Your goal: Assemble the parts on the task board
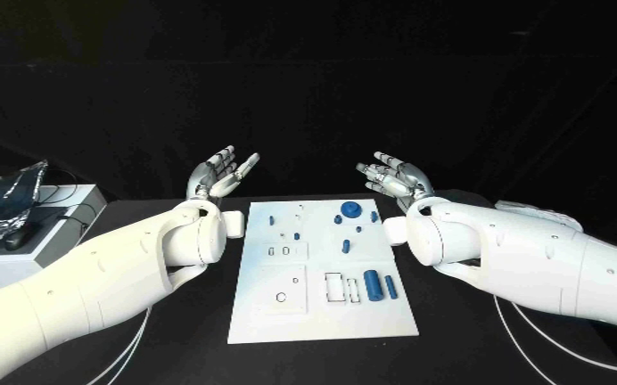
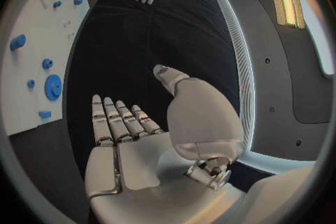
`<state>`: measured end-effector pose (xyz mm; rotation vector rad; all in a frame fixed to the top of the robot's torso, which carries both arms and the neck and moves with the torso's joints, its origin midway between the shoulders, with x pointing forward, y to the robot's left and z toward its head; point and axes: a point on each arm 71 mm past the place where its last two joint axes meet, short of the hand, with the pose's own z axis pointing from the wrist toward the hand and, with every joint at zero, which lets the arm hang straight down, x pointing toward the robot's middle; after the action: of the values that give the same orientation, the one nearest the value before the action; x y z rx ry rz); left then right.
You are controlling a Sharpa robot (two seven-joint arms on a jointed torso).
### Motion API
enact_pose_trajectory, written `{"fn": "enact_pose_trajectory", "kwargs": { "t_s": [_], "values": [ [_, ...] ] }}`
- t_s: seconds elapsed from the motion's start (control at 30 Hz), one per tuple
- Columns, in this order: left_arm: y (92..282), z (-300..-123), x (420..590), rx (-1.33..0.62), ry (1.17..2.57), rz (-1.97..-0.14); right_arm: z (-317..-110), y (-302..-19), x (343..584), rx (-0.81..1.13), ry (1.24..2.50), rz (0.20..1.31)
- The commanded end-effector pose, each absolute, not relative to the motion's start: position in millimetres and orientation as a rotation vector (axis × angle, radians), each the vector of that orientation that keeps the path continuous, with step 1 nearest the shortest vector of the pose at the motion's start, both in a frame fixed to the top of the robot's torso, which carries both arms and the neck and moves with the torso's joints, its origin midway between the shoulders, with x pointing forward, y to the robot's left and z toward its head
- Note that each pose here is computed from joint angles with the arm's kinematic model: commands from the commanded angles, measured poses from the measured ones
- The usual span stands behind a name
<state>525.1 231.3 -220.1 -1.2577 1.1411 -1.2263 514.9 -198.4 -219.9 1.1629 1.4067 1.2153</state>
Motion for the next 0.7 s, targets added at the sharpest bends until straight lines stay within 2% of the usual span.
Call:
{"fn": "enact_pose_trajectory", "kwargs": {
  "t_s": [0.03,0.23,0.27,0.37,0.43,0.7],
  "values": [
    [224.2,-220.5,528.6,-1.214,1.221,-1.317,-222.8,-189.4,519.2,1.124,1.596,1.29],
    [224.6,-220.4,529.2,-1.214,1.221,-1.318,-221.4,-189.6,524.4,1.107,1.637,1.288],
    [234.1,-221.1,529.0,-1.207,1.231,-1.34,-209.6,-204.9,531.4,0.716,1.595,1.163],
    [237.2,-220.0,527.4,-1.187,1.256,-1.371,-207.0,-205.7,533.0,0.534,1.601,1.111],
    [240.9,-217.6,525.1,-1.147,1.279,-1.394,-204.1,-205.9,534.0,0.335,1.608,1.046],
    [249.6,-206.8,512.3,-1.101,1.318,-1.444,-192.1,-207.0,540.1,0.04,1.593,0.893]
  ]
}}
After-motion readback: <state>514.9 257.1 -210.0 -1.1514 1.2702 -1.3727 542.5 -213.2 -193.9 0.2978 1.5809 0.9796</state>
